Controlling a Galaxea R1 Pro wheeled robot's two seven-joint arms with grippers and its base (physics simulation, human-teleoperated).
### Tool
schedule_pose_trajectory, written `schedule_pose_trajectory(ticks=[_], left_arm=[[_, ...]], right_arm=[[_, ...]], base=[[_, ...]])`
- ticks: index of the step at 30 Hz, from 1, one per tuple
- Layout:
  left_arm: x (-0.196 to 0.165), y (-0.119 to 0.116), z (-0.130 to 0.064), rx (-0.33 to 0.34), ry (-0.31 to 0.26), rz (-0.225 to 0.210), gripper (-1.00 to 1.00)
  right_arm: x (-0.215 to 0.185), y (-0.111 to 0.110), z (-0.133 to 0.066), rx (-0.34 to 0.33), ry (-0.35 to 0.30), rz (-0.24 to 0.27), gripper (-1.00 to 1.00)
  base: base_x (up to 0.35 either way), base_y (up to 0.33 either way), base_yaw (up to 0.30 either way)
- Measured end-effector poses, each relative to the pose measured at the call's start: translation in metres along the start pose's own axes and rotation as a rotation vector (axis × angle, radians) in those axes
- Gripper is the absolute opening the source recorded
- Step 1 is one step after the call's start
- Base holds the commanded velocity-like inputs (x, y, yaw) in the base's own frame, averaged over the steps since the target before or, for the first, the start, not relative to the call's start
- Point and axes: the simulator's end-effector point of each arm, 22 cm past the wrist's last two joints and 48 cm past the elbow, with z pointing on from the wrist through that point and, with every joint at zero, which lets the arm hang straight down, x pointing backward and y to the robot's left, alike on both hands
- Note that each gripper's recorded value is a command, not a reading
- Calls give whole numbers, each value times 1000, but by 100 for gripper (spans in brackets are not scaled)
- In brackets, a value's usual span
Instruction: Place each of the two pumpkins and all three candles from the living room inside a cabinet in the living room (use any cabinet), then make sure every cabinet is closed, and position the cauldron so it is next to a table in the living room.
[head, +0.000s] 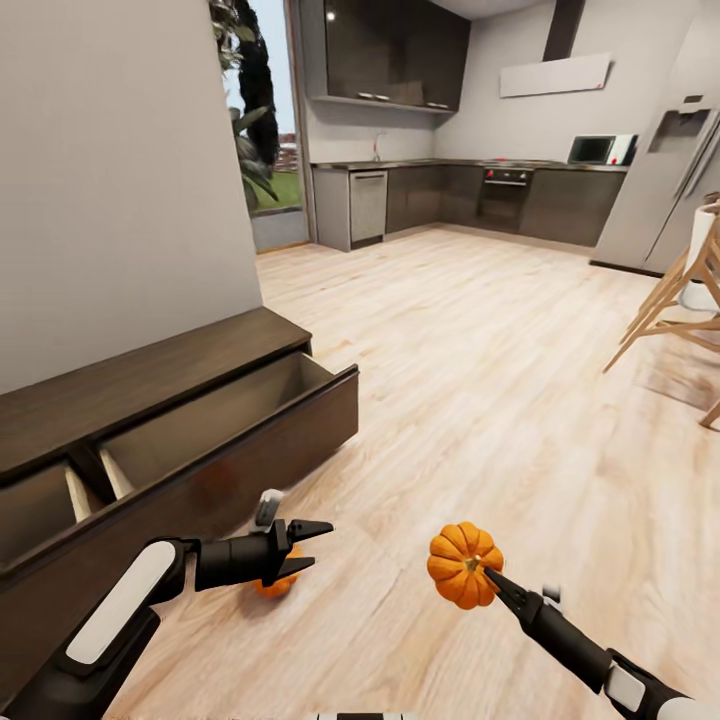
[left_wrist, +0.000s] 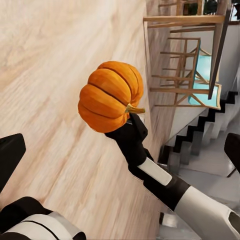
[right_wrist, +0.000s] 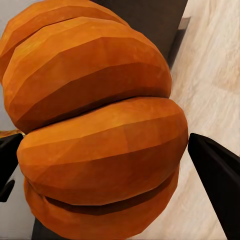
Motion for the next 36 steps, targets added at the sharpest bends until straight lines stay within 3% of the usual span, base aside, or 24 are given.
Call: schedule_pose_trajectory(ticks=[11, 20, 36], left_arm=[[0, -1, -1, 1, -1, 3, 100], [0, -2, 0, 2, -1, 3, 100], [0, -2, 0, 2, -1, 2, 100]], right_arm=[[0, 1, 0, 1, 3, -6, -100], [-3, 2, 1, -2, -7, -16, -100], [-2, 3, 0, -9, -1, -9, -100]], base=[[-110, -3, 255], [-1, -174, 206], [0, -9, 269]])
